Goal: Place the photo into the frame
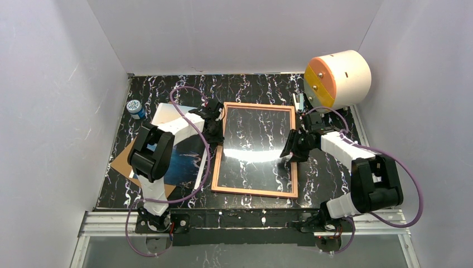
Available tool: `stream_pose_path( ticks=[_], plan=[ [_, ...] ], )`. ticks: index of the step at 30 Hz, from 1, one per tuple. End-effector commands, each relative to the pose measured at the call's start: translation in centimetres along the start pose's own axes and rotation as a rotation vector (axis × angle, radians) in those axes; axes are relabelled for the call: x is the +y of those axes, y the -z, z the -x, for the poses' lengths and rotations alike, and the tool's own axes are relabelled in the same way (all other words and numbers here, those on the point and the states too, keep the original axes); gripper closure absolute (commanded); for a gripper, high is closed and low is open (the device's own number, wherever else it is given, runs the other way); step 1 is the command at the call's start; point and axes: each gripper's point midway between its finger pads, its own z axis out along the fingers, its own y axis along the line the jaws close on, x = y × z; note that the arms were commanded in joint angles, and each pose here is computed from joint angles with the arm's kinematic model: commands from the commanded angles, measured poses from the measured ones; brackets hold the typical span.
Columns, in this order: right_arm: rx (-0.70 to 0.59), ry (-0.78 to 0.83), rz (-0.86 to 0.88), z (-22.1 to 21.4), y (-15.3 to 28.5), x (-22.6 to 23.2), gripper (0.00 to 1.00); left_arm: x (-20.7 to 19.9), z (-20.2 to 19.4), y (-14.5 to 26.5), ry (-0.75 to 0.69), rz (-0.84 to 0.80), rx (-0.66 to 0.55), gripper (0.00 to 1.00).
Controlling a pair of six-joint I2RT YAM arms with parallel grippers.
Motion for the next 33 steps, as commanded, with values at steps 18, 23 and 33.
stream_pose_path(
  ticks=[18, 23, 33],
  plan=[
    [-0.299, 0.066, 0.088, 5.0, 10.1, 5.8, 0.39, 1.4, -0.1, 5.0, 0.048, 0.13, -0.054, 0.52],
    [-0.345, 0.068, 0.305, 5.3, 12.9, 10.4, 0.4, 0.7, 2.2, 10.2, 0.044, 0.085, -0.191, 0.37],
    [-0.268, 0.067, 0.53, -0.1, 9.6, 20.3, 0.36, 9.1, -0.7, 14.7, 0.17, 0.28, -0.335, 0.22]
  ],
)
